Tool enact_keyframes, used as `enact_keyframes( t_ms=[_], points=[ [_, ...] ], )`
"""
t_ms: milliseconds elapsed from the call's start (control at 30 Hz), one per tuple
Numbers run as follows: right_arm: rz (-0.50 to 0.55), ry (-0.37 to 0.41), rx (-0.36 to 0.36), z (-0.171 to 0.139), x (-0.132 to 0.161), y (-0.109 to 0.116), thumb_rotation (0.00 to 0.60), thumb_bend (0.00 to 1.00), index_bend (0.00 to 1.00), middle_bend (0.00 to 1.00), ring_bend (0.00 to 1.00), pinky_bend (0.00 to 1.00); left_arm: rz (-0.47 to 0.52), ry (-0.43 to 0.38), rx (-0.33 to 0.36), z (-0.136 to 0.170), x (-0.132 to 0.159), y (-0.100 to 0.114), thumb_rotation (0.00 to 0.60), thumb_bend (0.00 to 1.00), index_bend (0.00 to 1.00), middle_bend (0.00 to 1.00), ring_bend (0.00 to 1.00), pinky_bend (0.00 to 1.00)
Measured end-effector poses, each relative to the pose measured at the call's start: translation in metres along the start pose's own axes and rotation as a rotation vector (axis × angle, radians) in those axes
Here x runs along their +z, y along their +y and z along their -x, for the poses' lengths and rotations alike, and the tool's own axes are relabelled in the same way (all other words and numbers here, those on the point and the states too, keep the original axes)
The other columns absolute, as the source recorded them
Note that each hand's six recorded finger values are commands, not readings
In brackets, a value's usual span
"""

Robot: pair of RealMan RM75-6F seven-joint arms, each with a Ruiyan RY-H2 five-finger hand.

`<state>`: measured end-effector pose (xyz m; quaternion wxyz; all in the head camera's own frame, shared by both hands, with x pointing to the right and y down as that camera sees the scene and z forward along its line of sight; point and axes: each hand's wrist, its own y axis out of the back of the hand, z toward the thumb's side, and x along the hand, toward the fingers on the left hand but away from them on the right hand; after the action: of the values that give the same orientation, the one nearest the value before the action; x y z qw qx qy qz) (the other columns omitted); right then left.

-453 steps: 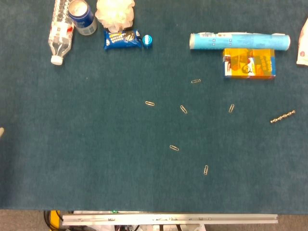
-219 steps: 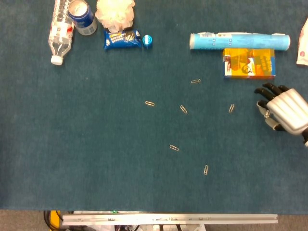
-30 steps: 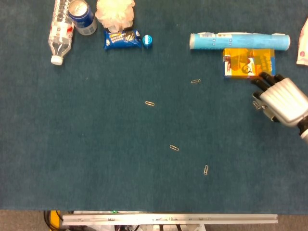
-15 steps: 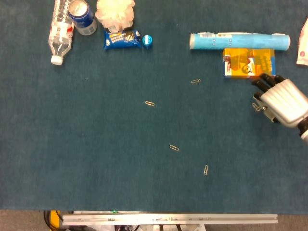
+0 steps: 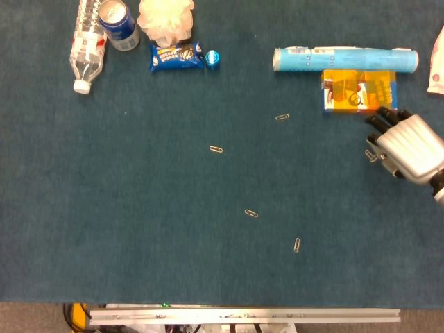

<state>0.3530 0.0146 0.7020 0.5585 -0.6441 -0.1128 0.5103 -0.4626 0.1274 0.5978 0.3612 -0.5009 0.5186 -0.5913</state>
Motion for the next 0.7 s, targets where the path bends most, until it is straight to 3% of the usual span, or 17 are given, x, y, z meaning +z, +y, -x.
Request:
enact_keyframes(
  t_ms=[433, 700],
  points=[
    [0.003, -0.012, 0.036, -0.0004, -0.0018, -0.0058, 0.6, 0.21, 0.39, 0.27, 0.17, 0.37, 0.0, -0.001, 0.001, -0.0002, 0.0002, 0.0, 0.6, 0.05, 0.31, 0.35, 0.33, 0.45],
    [0.05, -0.033, 0.008, -0.0057, -0.0056, -0.0008, 0.6, 0.19, 0.34, 0.27, 0.17, 0.36, 0.002, -0.006, 0.002, -0.001, 0.0008, 0.0001, 0.6, 0.05, 0.31, 0.35, 0.33, 0.45]
  ],
)
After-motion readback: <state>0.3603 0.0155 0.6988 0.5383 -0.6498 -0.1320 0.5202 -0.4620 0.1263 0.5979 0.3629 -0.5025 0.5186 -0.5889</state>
